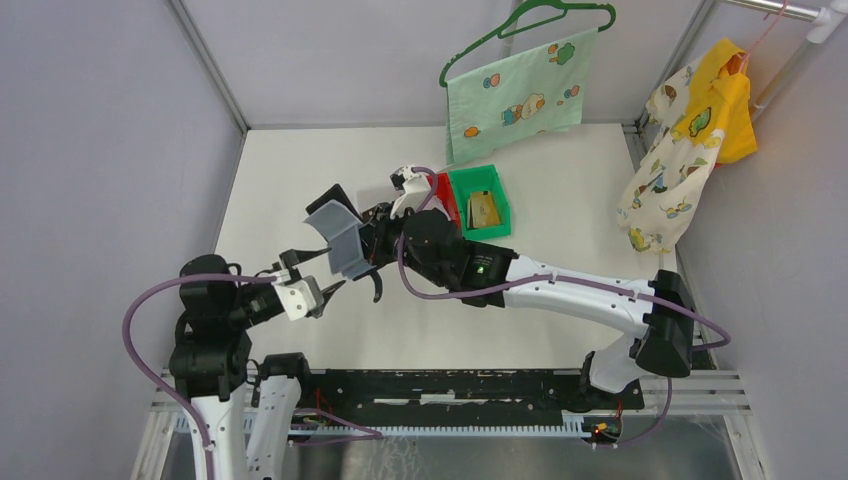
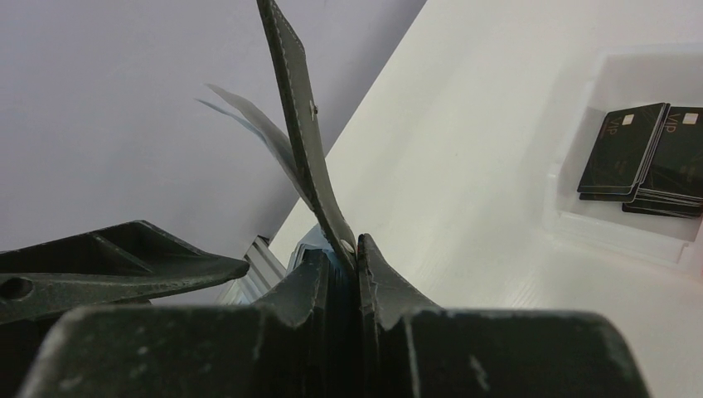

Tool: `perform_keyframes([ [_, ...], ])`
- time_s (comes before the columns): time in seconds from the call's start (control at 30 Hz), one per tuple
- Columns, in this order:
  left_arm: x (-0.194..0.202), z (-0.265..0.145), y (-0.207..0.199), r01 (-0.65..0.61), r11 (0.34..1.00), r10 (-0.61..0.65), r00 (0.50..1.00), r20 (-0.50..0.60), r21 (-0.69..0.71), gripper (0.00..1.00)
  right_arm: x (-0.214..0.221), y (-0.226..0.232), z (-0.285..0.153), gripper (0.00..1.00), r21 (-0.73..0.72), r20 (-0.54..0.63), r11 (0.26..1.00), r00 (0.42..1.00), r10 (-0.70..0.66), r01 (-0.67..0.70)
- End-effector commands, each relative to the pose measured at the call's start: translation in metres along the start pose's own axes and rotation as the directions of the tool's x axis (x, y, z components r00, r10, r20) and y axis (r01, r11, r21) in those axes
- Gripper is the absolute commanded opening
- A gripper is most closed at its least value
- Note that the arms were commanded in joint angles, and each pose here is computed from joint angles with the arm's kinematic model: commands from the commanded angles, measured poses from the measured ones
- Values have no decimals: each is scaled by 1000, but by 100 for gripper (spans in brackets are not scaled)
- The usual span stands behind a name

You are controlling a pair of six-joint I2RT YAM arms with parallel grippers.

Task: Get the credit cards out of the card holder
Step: Remove the credit card from the card holder.

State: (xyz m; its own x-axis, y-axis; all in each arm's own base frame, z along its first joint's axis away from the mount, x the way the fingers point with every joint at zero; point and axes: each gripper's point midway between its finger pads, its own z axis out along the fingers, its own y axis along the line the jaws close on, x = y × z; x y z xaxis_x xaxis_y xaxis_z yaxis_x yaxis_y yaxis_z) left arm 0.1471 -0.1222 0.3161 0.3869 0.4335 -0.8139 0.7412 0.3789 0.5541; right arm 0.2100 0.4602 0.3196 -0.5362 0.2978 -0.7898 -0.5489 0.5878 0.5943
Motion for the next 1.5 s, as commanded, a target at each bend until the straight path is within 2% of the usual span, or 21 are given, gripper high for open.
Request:
perform_keyframes([
  [0.0, 1, 0, 7, -87, 996, 87, 996, -3, -20, 63, -32, 34, -3, 0, -92, 79, 995, 996, 51, -44],
  [0.1, 4, 0, 9, -128, 991, 127, 992, -13, -28, 63, -31, 39, -1, 0, -112, 72, 992, 995, 73, -65],
  [0.23, 11, 0, 30, -164, 981, 159, 986, -57, -105, 61, -26, 46, 2, 0, -137, 46, 987, 995, 86, -79],
  [0.4, 11, 1, 25, -187, 979, 184, 982, -46, -82, 61, -27, 46, 2, 0, -142, 47, 986, 995, 93, -85],
  [0.63, 15, -4, 41, -221, 965, 208, 973, -104, -140, 57, -24, 43, -3, 0, -144, 48, 986, 995, 90, -82],
  [0.87, 6, -6, 39, -180, 975, 169, 981, -92, -130, 55, -20, 37, -9, 0, -158, 56, 985, 996, 75, -66],
  [1.0, 4, -6, 35, -142, 985, 133, 987, -92, -94, 56, -19, 47, -13, 0, -228, 59, 974, 998, 14, 0],
  [1.17, 0, -5, 22, -94, 995, 93, 993, -76, -21, 57, -20, 62, -24, 0, -350, 97, 932, 993, -63, 93],
  [1.47, 1, -7, 2, -40, 998, 43, 996, -77, 42, 64, -37, 87, -44, 0, -505, 152, 852, 986, -74, 142],
])
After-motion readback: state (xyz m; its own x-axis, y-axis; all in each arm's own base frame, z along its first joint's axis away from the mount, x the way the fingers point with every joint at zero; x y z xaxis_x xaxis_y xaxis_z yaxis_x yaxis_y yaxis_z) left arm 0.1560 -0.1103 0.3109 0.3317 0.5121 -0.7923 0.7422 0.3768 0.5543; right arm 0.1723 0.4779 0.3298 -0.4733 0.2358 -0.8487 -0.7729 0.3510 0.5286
